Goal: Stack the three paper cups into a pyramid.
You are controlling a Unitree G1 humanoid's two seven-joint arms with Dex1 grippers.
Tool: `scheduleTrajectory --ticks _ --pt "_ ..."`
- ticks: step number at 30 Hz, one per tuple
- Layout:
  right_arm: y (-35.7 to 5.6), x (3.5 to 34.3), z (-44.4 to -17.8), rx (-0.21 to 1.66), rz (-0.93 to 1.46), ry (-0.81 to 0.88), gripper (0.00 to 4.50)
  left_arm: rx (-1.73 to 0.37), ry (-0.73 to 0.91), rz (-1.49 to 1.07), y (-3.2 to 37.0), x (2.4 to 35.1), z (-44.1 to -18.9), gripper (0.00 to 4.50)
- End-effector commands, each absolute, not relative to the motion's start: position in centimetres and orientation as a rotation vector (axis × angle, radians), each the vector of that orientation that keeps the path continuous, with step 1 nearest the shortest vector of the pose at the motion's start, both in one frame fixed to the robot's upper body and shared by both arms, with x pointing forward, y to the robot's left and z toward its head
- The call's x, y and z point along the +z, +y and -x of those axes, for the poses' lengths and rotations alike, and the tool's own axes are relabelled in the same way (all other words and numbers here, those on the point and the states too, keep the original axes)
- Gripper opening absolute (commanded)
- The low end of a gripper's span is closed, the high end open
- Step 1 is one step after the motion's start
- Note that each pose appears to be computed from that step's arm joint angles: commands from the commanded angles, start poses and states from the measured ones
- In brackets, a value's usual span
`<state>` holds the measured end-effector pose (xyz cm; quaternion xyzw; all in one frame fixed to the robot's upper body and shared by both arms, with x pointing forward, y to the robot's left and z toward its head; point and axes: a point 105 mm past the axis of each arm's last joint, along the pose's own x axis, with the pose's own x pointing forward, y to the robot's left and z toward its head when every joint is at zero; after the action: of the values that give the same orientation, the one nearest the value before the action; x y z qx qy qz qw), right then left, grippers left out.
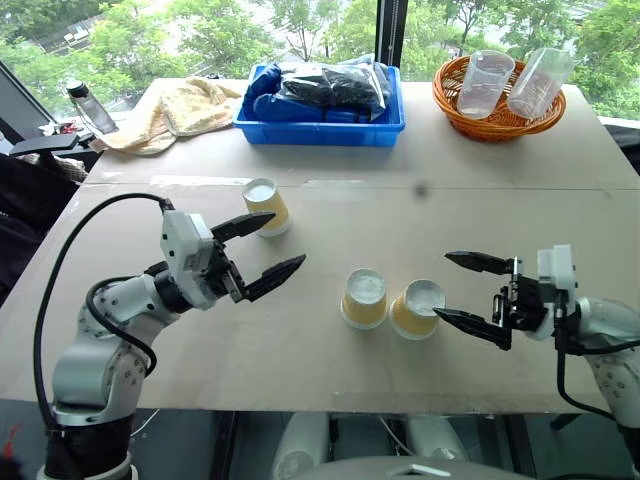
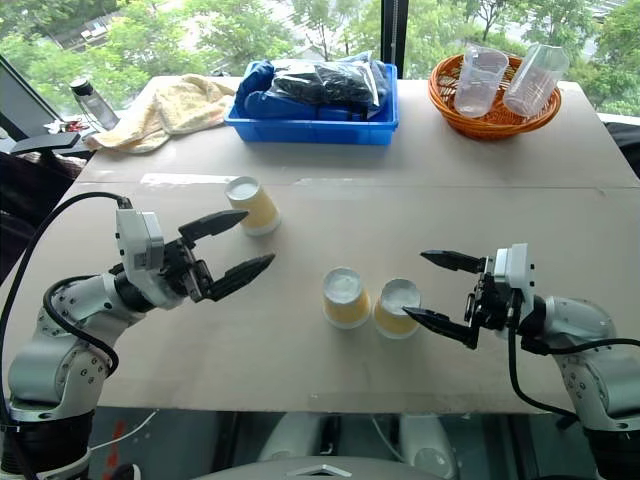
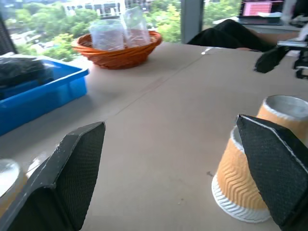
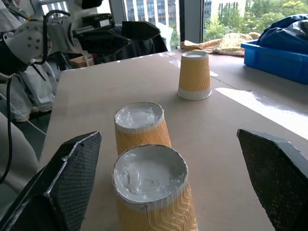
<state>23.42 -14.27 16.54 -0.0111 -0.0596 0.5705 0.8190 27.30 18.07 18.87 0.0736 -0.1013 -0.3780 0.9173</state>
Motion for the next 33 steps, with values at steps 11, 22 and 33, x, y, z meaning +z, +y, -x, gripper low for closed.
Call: scheduleTrajectory --ticks 11,22,33 --pt "-13.7 19.5 -23.5 1.232 0.032 -0.209 4.47 -0.314 -0.176 -0.222 21.0 16.0 -34.4 4.50" --pt "-14.0 20.3 -24.6 1.118 0.042 -0.268 4.47 -0.340 -0.196 -0.242 20.2 15.5 -37.4 4.50" --pt "-13.8 20.3 -24.7 1.091 0.048 -0.274 4.47 -0.343 -0.211 -0.244 20.2 15.5 -38.3 4.50"
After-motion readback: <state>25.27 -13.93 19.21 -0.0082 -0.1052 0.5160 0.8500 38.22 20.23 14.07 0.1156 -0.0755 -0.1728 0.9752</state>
